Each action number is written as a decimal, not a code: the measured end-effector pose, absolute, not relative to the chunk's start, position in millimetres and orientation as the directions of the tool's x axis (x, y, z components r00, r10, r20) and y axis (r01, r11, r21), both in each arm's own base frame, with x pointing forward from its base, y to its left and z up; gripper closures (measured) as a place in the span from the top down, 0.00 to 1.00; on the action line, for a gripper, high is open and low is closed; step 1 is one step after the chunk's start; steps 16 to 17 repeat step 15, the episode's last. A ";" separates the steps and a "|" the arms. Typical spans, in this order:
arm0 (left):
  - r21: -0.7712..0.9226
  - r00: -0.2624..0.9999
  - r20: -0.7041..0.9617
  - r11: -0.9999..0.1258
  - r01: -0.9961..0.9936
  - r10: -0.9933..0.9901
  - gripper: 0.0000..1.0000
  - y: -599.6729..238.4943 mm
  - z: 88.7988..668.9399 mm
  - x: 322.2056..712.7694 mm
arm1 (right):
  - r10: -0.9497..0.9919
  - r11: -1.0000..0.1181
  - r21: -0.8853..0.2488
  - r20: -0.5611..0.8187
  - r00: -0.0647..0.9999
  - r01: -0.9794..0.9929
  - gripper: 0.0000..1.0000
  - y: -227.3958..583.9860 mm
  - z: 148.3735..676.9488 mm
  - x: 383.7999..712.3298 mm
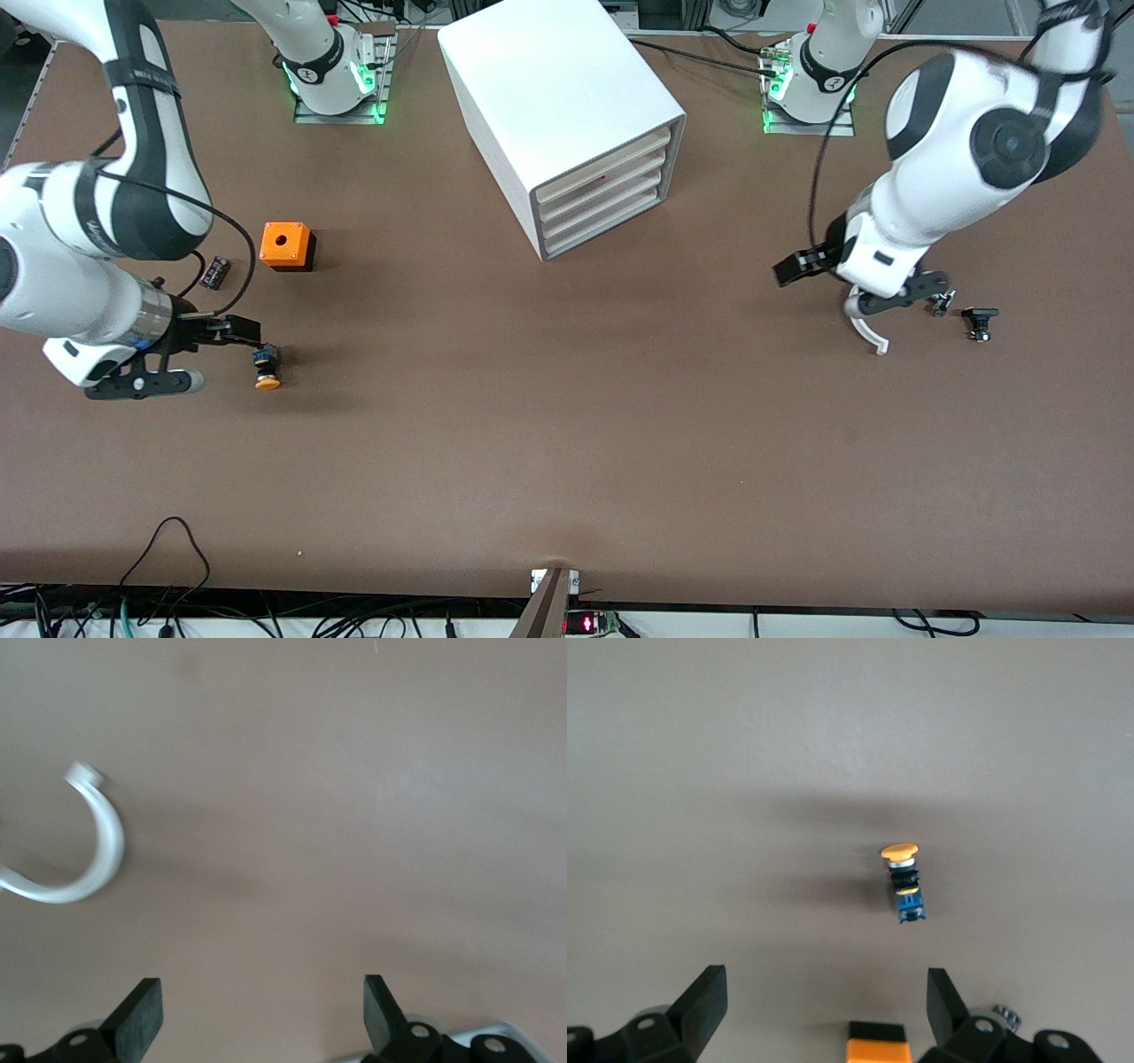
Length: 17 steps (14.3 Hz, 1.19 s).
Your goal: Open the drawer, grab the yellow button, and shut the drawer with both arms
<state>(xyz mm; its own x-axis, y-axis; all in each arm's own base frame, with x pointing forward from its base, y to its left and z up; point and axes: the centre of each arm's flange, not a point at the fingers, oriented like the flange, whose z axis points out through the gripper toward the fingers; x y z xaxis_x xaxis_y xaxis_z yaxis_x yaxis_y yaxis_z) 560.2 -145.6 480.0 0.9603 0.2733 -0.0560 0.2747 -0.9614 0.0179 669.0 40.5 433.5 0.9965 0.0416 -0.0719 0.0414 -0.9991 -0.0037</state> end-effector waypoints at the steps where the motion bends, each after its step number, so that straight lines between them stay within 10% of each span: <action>1: -0.010 0.975 -0.031 -0.976 0.219 0.219 1.00 -139.1 500.6 557.1 | 0.005 -1.000 -0.006 -0.068 0.998 0.005 1.00 49.8 451.9 668.9; 7: -0.053 0.999 -0.049 -0.998 -0.024 -0.021 1.00 -41.7 568.4 531.3 | -0.083 -0.996 -0.019 -0.015 0.996 -0.083 1.00 92.4 553.2 643.4; 17: -0.044 0.997 -0.070 -0.998 -0.033 -0.030 1.00 -42.0 578.6 528.2 | -0.111 -0.994 0.027 -0.106 0.988 -0.108 1.00 -2.2 556.8 616.4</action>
